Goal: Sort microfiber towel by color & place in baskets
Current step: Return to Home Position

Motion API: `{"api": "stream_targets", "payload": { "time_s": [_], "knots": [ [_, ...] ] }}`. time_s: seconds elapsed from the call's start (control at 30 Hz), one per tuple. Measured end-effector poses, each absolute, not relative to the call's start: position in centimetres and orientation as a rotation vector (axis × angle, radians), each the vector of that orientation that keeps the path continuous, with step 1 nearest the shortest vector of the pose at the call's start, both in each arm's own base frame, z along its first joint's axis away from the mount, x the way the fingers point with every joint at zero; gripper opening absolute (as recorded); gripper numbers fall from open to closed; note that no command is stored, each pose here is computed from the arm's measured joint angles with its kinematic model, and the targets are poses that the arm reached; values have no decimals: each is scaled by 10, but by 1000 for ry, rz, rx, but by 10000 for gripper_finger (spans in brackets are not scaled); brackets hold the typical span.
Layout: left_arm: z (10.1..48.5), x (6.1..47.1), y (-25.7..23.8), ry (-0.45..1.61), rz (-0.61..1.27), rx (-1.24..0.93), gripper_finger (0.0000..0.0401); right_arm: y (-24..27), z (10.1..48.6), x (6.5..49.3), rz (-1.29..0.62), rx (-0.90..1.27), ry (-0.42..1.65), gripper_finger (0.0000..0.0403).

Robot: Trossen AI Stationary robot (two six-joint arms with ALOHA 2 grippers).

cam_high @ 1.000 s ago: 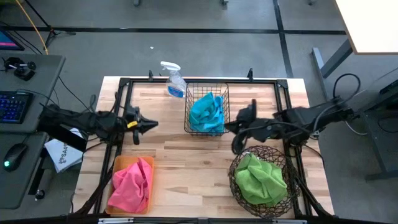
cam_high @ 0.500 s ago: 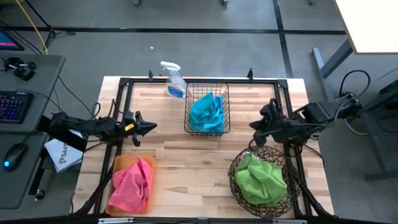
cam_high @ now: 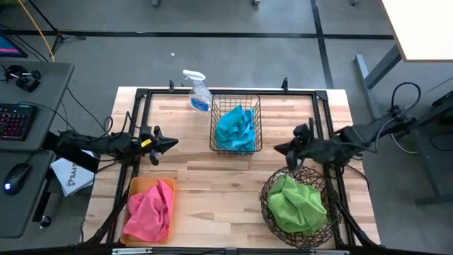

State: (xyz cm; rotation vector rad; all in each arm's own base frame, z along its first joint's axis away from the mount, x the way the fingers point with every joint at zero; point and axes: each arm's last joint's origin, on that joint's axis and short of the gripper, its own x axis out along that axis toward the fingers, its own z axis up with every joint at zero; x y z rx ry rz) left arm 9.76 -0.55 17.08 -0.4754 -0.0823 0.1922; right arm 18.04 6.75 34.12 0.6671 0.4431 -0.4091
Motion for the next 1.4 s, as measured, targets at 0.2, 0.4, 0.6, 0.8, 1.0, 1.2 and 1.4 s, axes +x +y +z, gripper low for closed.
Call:
{"api": "stream_targets", "payload": {
  "time_s": [0.2, 0.4, 0.6, 0.8, 1.0, 1.2, 1.4],
  "knots": [
    [171, 98, -6, -82, 192, -475, 1, 20, 316, 183, -349, 636, 228, 0],
    [171, 98, -6, -82, 192, -476, 1, -26, 299, 165, -317, 596, 117, 0],
    [171, 98, -6, -82, 192, -476, 1, -32, 288, 145, -208, 518, 126, 0],
    [171, 98, -6, -82, 192, -476, 1, -23, 259, 125, -137, 494, 126, 0],
    [171, 98, -6, -82, 191, -476, 1, -12, 242, 105, -22, 519, -10, 0],
    [171, 98, -6, -82, 191, -476, 1, -5, 226, 97, 51, 507, -87, 0],
    [171, 98, -6, -82, 191, -476, 1, -2, 203, 98, 61, 514, -156, 0]
  ]
}}
